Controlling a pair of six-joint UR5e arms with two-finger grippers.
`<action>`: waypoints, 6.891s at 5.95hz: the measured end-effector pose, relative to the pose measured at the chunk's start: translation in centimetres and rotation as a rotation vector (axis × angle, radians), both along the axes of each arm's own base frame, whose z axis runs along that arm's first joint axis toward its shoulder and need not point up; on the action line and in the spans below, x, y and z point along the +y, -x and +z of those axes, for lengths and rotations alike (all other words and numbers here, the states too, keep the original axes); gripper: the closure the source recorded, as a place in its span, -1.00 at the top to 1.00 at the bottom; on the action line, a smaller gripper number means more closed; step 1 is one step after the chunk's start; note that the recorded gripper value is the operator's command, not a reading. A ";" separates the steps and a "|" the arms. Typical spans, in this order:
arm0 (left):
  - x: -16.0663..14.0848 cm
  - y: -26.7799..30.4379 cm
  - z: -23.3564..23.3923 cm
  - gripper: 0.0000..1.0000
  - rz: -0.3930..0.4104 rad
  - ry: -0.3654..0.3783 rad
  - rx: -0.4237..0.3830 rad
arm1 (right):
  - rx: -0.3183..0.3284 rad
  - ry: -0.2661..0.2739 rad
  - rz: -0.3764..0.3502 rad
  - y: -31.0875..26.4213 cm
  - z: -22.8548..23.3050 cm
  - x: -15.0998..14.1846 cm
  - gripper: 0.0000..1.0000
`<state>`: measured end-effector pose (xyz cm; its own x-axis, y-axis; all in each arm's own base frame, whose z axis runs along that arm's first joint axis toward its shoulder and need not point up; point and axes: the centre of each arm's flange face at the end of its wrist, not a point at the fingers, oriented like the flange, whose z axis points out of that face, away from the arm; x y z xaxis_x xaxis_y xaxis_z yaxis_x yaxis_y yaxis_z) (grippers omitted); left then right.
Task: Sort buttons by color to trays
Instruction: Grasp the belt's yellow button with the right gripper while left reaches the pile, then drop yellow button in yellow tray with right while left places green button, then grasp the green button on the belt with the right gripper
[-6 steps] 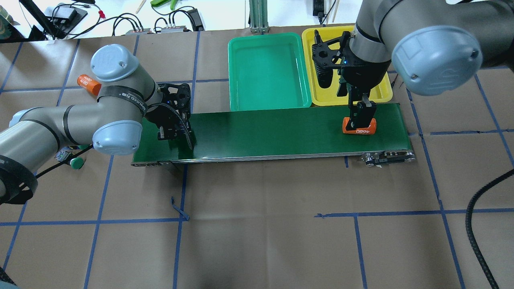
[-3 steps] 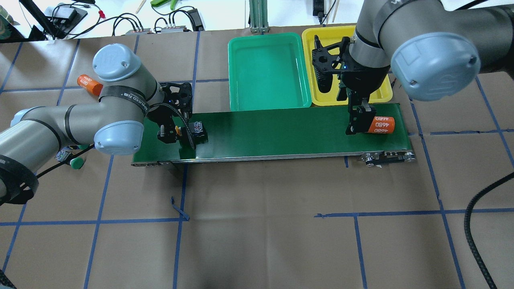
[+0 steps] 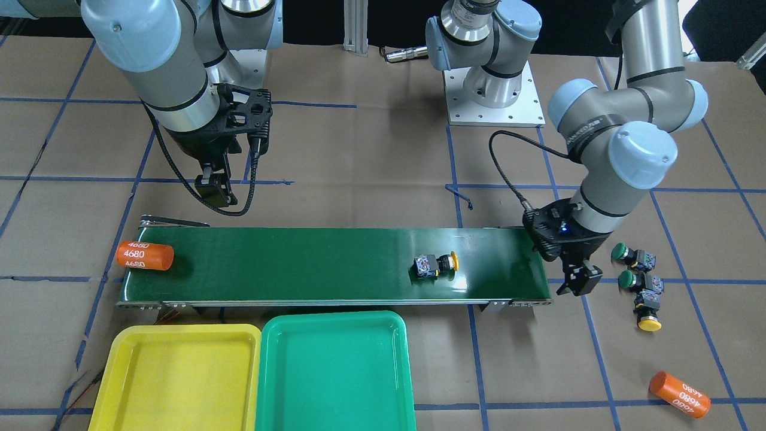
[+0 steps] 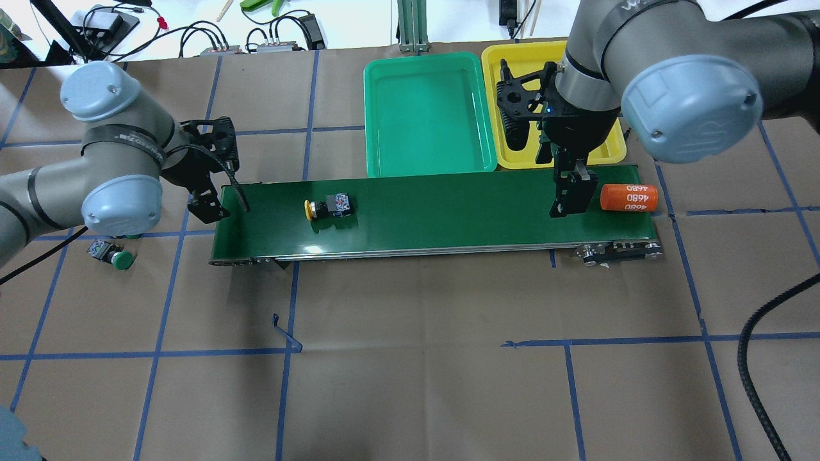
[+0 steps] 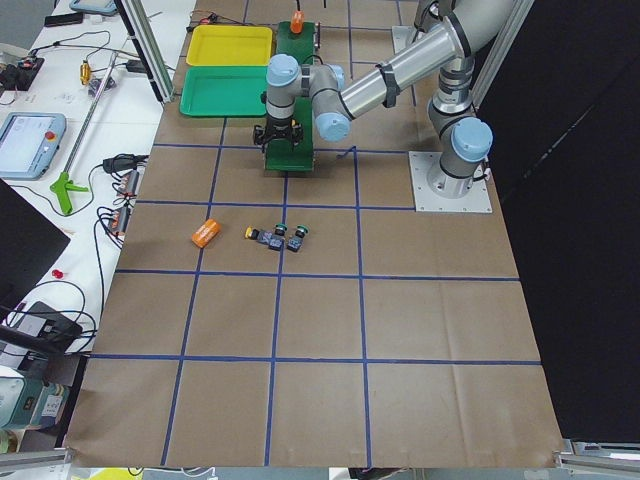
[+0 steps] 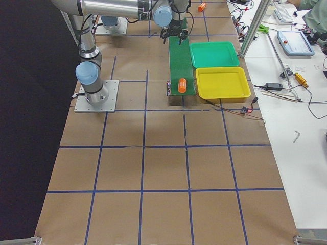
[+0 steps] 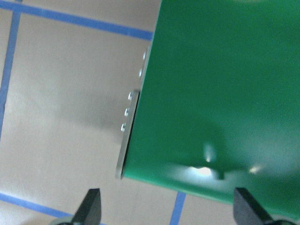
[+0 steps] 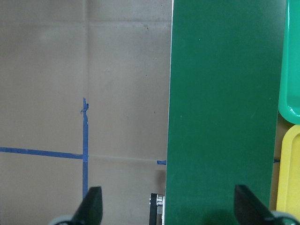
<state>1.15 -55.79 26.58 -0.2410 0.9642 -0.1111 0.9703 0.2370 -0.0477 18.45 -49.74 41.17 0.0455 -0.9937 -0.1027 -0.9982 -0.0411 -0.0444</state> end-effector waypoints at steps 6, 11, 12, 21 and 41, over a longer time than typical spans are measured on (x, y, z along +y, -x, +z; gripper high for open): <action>4.0 -16.0 -3.8 0.98 -0.284 -0.067 -0.035 | -0.009 0.100 -0.011 -7.2 -2.9 -1.4 1.00; 6.3 -21.4 -6.1 0.98 -0.517 -0.126 -0.057 | 0.001 0.083 0.011 -11.9 -11.6 -3.9 1.00; 6.2 -21.7 -7.1 0.98 -0.532 -0.131 -0.048 | -0.001 0.100 0.011 -12.1 -12.7 -4.6 1.00; 2.1 -11.1 -0.8 -0.94 -0.379 -0.062 -0.045 | 0.073 0.262 0.036 -1.2 -15.7 -7.0 -0.78; -0.9 -20.7 -8.8 0.56 -0.357 -0.119 0.076 | -0.028 0.182 -0.068 -6.8 -4.4 -4.4 1.00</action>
